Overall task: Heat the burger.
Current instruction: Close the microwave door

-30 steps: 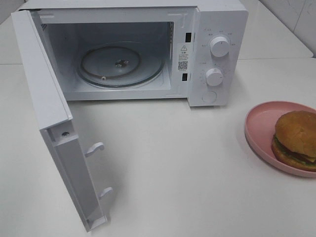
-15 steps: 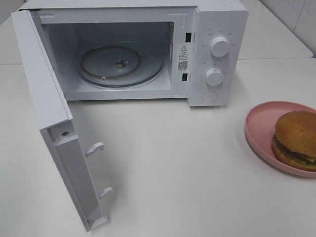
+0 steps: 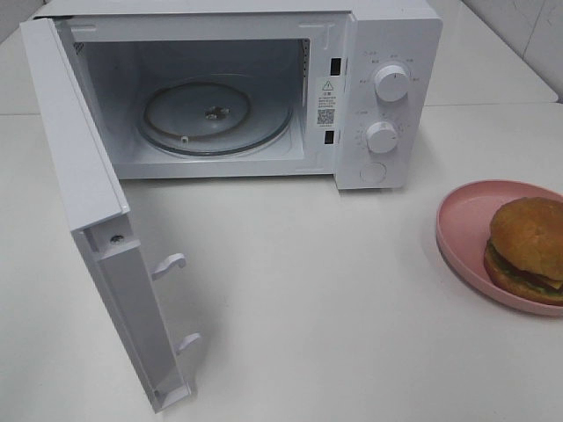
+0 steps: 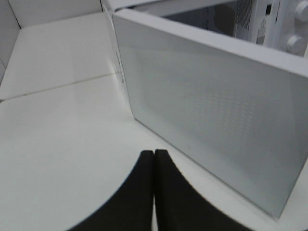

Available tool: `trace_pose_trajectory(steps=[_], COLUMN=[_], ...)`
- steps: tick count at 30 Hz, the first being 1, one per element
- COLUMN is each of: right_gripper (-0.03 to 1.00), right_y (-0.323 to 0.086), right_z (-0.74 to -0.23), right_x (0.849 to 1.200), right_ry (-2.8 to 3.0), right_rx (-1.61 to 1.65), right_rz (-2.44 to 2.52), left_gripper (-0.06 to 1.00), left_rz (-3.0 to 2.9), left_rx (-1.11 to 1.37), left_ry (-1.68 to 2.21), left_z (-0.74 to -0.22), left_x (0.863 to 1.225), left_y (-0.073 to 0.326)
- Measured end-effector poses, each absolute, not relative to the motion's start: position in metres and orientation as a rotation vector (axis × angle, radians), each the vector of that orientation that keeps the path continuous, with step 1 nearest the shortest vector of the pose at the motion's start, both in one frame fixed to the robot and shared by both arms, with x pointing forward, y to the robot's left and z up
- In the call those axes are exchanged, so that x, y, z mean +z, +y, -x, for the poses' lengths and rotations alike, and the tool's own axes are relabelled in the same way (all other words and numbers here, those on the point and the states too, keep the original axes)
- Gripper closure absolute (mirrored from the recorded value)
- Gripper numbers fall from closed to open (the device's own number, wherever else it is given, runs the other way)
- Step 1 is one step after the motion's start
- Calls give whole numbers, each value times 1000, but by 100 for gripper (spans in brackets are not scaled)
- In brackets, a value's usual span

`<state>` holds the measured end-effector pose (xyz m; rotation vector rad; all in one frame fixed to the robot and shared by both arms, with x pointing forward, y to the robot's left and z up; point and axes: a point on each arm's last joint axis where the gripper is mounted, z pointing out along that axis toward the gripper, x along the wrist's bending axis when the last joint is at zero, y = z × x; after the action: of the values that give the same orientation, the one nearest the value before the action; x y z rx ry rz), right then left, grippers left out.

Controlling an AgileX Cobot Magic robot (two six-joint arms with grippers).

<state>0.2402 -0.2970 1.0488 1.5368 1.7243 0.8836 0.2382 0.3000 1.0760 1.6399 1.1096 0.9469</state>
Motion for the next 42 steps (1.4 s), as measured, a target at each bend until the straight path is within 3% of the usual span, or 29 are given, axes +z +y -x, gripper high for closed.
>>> trace_pose_trajectory(steps=[10,19,22,29,42], right_gripper=[25,25,25,25,25], right_y=[-297,-297,-297,-297,-297], right_z=[-230,-230,-230,-230,-230], right_x=[1049,1049,1049,1049,1049], right_ry=[1673,1673,1673,1673,1673], right_rx=[932,932,932,932,932], right_rz=[-1490,-1490,-1490,-1490,-1490], left_gripper=[94,94,94,94,94], left_rz=[-1719,-1756,-1763,-1785,-1867], left_rx=[893,868,863,853,838], left_ry=[1171,1211,1217,1240,1115], left_z=[-291,-388,-397,-462,-505], left_x=[1079,1064,1060,1013,962], left_y=[286,262,259,243,213])
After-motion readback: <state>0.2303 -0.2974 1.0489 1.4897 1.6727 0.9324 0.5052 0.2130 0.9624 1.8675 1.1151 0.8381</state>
